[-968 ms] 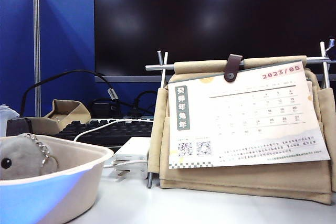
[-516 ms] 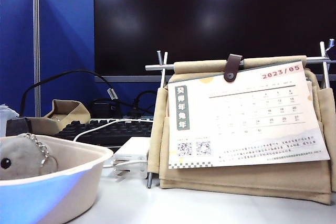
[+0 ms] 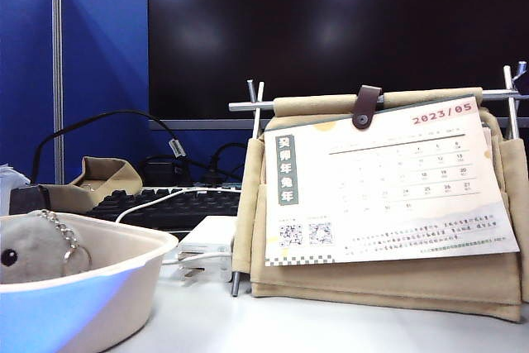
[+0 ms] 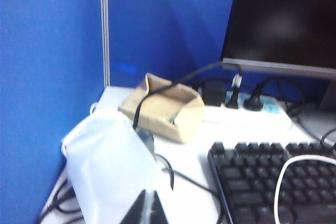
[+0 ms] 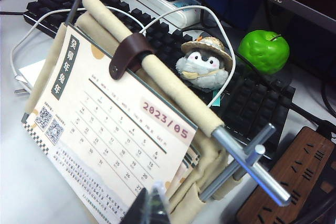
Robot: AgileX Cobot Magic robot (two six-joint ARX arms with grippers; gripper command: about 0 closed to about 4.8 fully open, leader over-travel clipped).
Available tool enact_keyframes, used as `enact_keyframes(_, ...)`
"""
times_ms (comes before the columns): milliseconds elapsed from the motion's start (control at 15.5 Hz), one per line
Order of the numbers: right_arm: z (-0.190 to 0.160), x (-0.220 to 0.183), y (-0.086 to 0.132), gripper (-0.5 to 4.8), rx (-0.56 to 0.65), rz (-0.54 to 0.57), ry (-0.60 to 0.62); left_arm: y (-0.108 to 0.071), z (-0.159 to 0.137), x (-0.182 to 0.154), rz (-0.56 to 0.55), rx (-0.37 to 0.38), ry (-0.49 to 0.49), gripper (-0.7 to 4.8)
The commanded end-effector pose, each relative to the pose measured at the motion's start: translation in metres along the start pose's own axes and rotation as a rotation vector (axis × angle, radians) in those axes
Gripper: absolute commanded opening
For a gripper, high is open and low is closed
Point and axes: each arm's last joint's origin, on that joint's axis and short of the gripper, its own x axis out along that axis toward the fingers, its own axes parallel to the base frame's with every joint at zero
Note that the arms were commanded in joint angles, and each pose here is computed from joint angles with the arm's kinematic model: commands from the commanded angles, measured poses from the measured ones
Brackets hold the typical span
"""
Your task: Identity fluffy octopus among items on the table, put them into the paper lunch box.
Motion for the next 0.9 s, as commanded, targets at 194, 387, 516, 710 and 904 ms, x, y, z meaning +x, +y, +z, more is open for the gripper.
enact_keyframes(194, 0.002, -0.001, 0.000, -0.06, 0.012, 0.000, -0.012, 0.001, -0.010, 0.000, 0.003, 0.006, -0.031, -0.05)
enact_keyframes(387, 0.002, -0.001, 0.000, -0.06, 0.012, 0.000, -0.012, 0.002, -0.011, 0.000, 0.025, 0.005, -0.029, -0.05)
enact_keyframes(516, 0.002, -0.001, 0.000, -0.06, 0.012, 0.000, -0.012, 0.002, -0.012, 0.001, 0.043, 0.005, -0.026, -0.05)
enact_keyframes(710, 0.002, -0.001, 0.000, -0.06, 0.012, 0.000, -0.013, 0.003, -0.022, 0.003, 0.054, 0.003, 0.002, -0.05)
enact_keyframes(904, 0.002, -0.001, 0.000, -0.06, 0.012, 0.000, -0.012, 0.003, -0.026, 0.004, 0.046, -0.001, 0.013, -0.05)
